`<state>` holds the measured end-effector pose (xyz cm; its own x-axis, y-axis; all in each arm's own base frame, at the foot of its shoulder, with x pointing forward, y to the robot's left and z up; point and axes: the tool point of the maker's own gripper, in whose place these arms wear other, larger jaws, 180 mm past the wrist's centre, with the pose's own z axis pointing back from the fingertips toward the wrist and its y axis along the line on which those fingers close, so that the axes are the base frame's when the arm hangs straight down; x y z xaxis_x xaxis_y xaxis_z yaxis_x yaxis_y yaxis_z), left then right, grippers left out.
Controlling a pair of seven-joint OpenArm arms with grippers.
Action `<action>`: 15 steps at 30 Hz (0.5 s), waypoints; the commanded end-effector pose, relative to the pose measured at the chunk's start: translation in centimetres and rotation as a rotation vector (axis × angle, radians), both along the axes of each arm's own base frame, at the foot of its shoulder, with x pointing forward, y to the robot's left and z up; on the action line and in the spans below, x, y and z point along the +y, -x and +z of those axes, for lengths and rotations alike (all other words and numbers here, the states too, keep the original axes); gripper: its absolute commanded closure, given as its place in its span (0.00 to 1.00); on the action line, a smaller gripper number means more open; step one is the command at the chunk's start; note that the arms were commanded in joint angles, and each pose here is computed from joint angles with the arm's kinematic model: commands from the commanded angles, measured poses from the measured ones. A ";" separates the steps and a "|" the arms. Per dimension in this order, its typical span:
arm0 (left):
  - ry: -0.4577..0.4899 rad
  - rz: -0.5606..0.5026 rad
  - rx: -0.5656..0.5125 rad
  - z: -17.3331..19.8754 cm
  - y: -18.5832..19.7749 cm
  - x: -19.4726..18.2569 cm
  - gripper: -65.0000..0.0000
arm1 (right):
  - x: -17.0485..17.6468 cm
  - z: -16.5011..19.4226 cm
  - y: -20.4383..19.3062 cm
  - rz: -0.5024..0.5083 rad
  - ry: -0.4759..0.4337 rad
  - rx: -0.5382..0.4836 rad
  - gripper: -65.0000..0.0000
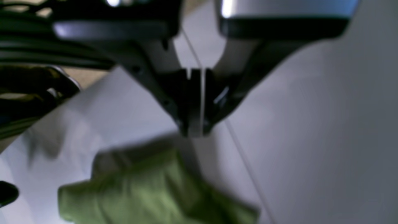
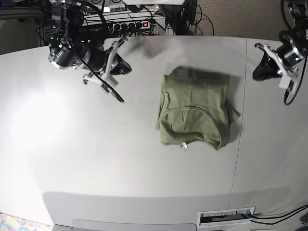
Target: Fold the T-shirt properly
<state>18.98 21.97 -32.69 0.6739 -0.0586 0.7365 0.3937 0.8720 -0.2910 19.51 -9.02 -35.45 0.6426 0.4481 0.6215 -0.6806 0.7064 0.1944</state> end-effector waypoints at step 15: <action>0.153 0.100 0.232 -2.0 10.9 -0.8 1.00 | -4.6 2.0 9.4 -0.121 0.103 0.077 1.00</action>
<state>7.71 21.07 -35.46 0.8356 0.1137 0.5374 0.2021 0.8461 -0.4933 9.84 -13.81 -34.14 0.7555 0.4240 0.4995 -0.5663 0.8059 0.1725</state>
